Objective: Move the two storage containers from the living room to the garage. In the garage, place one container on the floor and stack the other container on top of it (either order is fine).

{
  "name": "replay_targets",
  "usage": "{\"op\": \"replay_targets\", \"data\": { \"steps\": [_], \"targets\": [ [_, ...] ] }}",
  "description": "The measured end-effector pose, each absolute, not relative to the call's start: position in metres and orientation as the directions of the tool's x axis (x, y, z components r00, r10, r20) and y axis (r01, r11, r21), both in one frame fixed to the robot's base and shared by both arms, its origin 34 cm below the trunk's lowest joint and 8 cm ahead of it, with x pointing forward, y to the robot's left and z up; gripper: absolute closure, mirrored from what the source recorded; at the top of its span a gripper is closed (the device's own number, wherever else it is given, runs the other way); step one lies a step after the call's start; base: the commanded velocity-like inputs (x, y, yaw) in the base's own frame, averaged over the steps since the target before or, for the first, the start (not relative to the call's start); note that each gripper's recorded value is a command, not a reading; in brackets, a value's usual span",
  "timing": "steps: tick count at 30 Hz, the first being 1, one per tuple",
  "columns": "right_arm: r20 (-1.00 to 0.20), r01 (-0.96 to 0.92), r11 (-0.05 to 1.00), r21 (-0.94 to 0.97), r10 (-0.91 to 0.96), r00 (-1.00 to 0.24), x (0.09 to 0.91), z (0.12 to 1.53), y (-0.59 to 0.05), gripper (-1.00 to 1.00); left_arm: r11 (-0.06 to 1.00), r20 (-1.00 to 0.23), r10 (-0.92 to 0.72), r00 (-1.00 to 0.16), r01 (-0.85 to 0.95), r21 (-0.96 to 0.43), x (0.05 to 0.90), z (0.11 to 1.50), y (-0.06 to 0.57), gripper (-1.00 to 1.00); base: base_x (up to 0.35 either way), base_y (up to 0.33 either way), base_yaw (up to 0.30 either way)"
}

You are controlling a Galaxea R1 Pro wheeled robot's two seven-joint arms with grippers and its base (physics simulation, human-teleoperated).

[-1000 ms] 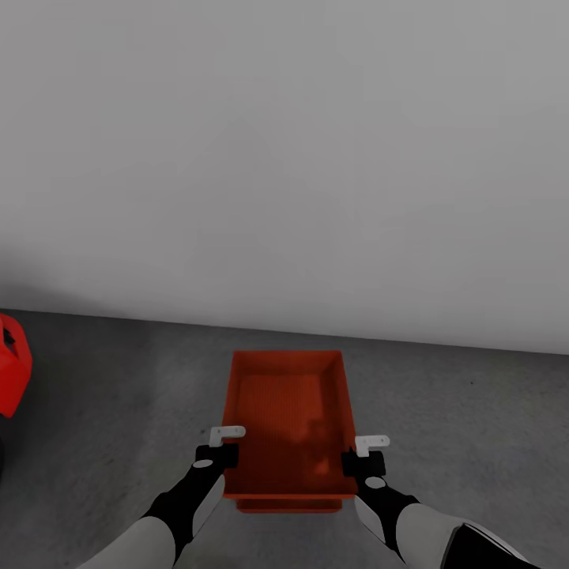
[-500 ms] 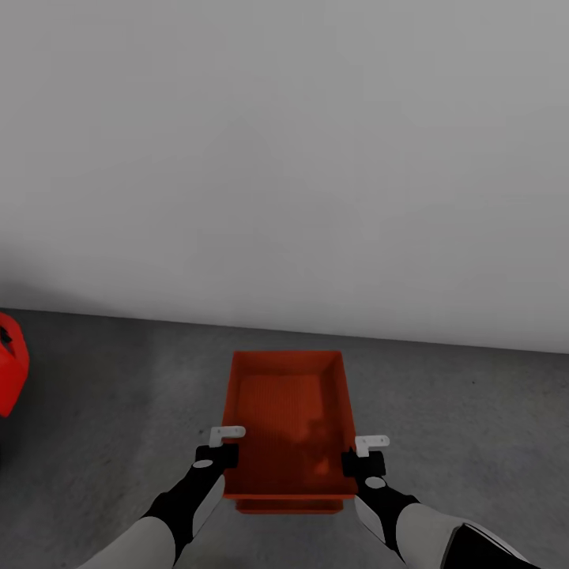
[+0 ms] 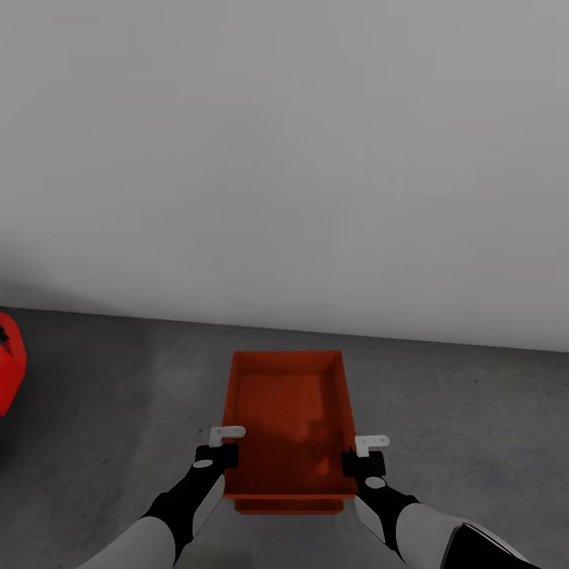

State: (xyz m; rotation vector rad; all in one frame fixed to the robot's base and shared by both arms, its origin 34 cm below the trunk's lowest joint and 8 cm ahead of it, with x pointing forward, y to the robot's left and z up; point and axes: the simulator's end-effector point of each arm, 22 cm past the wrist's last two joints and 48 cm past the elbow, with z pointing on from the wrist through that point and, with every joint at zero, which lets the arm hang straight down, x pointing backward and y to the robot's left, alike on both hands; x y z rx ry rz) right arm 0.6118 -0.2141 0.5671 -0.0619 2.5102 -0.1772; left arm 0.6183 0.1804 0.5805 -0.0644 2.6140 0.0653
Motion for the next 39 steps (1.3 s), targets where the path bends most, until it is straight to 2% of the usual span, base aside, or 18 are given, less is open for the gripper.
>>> {"op": "replay_targets", "data": {
  "steps": [39],
  "targets": [
    [-0.582,-0.003,0.990,-0.141,-0.085,-0.809,0.615,0.510,-0.214,1.00,0.998,-0.504,-0.034,-0.863,-0.059,0.034,0.621,0.523,0.181,1.00,0.000,0.000,0.000]
  ]
}}
